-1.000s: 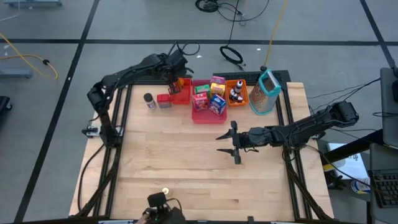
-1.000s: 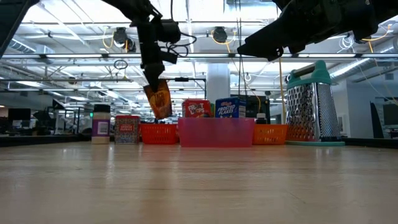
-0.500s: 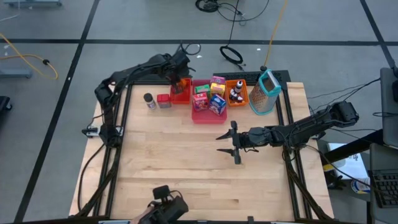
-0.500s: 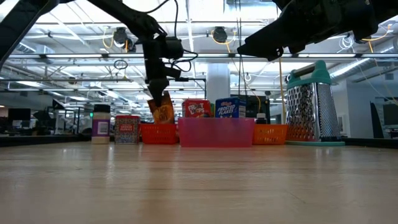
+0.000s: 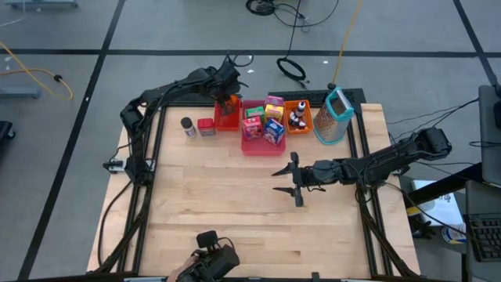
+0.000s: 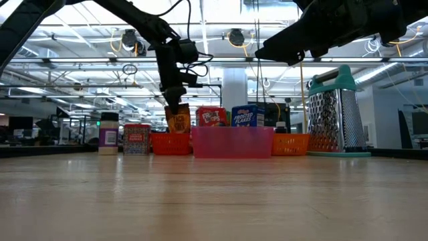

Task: Pick & Place Kitchen Items
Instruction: Put the orange seasoning pack into the red bin, then put the black seasoning bottle into the red bin

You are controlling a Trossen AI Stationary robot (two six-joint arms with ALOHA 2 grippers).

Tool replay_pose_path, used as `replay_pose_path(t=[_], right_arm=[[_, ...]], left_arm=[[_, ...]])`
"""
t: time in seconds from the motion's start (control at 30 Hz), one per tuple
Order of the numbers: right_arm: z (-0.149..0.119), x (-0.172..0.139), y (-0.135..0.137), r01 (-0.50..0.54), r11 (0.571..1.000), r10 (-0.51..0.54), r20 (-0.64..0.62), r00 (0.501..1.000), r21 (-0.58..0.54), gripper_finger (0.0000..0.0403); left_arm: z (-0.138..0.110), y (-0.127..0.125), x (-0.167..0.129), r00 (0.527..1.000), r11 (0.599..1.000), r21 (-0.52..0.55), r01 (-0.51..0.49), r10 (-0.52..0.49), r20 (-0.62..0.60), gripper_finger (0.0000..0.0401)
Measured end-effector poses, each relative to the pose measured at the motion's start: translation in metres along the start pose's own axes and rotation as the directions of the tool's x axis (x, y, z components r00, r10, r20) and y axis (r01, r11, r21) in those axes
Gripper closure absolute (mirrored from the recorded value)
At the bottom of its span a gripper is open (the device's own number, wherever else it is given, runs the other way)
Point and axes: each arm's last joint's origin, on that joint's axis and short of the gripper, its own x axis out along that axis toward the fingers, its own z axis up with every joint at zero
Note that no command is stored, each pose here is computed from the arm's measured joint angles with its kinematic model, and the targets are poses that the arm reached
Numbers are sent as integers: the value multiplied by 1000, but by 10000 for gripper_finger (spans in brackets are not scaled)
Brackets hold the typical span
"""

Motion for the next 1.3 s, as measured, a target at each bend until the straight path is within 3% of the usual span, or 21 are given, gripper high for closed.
replay_pose_path(t=[0.23,0.53,0.73,0.93,1.1,1.3], right_arm=[[0,0,0,0,1000,0,-2,1000,0,190],[-1,0,0,-1,1000,1,-8,1000,-1,190],[-1,0,0,-1,1000,1,-8,1000,-1,190],[-3,0,0,-2,1000,2,-29,1000,-4,190],[-5,0,0,-3,1000,3,-48,999,-1,190],[-5,0,0,-5,1000,5,-52,999,0,190]], left_arm=[[2,-2,-1,1000,1000,-7,-2,2,18,395],[3,-1,-1,1000,1000,-21,-9,9,18,320],[2,-2,-2,1000,999,-19,-29,29,4,291],[-7,-3,-26,997,998,9,-56,56,-59,281],[-17,-7,-55,998,1000,4,9,-9,-61,281],[-33,-16,-78,983,998,-26,65,-69,-169,281]])
